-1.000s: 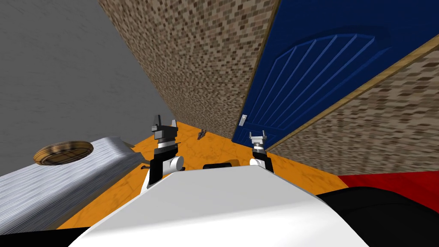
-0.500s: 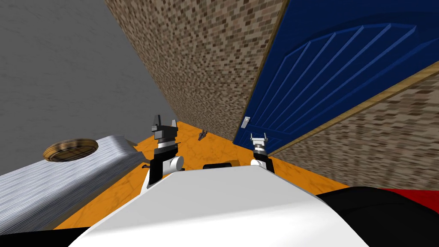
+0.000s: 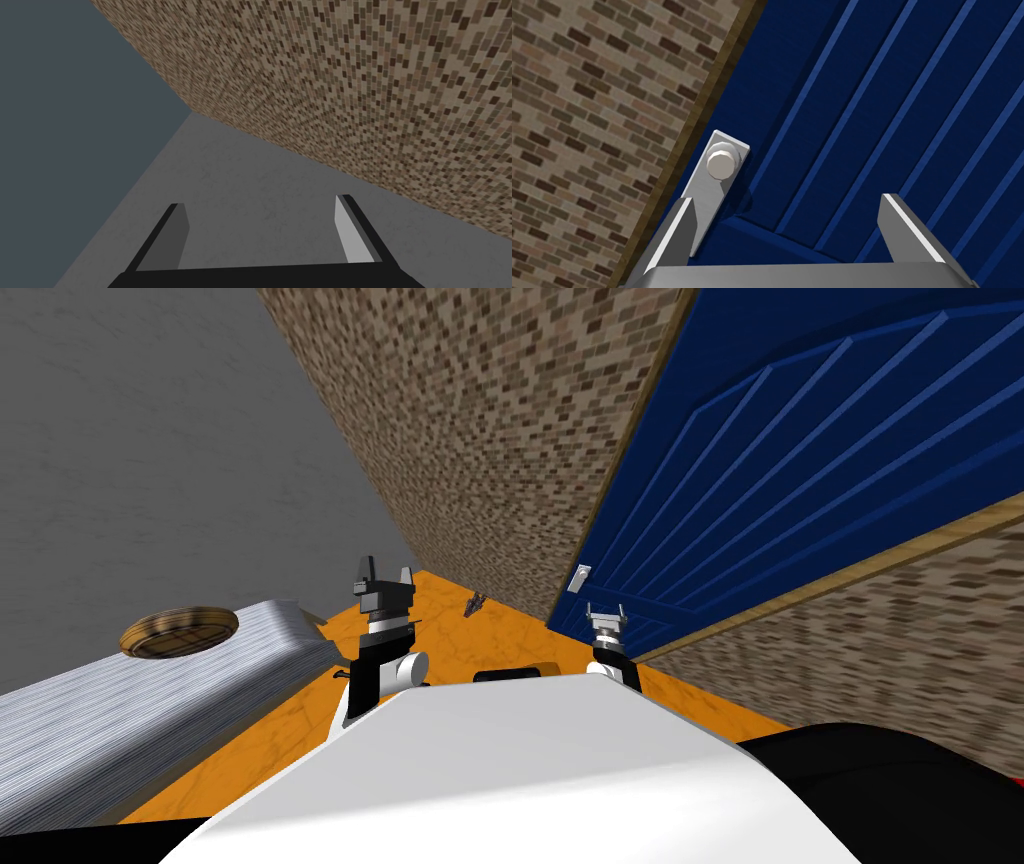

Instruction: Pull the door open

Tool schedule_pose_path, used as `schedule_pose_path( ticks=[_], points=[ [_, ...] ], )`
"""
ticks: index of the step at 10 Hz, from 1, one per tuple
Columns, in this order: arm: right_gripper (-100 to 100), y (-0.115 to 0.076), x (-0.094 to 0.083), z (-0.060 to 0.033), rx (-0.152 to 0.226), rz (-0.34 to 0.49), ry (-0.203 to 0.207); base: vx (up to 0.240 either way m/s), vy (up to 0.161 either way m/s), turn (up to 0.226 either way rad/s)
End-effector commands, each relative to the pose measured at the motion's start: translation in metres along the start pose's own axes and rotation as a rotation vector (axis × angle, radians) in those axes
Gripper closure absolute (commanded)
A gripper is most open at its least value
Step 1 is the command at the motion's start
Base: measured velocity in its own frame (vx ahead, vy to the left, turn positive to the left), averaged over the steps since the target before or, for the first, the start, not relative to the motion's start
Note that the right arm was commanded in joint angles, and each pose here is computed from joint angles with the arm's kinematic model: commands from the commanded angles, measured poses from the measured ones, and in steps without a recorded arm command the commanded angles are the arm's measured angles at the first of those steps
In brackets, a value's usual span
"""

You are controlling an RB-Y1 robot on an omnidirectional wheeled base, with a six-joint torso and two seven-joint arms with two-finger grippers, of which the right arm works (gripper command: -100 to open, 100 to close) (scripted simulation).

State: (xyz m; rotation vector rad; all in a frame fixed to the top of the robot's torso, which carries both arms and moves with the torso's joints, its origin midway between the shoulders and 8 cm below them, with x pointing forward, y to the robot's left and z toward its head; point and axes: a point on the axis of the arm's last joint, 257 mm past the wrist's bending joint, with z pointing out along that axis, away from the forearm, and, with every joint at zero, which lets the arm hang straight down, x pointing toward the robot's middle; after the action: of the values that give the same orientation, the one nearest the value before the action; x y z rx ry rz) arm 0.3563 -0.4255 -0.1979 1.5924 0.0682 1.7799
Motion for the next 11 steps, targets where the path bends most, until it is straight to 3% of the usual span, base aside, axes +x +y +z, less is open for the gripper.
schedule_pose_path(
  ticks=[1,11],
  points=[
    [-100,0.003,-0.009,-0.0013,-0.006,0.041,-0.022,0.107,-0.038,0.065],
    [-100,0.021,-0.082,-0.0201,-0.081,0.324,-0.187,0.122,-0.04,0.089]
  ],
)
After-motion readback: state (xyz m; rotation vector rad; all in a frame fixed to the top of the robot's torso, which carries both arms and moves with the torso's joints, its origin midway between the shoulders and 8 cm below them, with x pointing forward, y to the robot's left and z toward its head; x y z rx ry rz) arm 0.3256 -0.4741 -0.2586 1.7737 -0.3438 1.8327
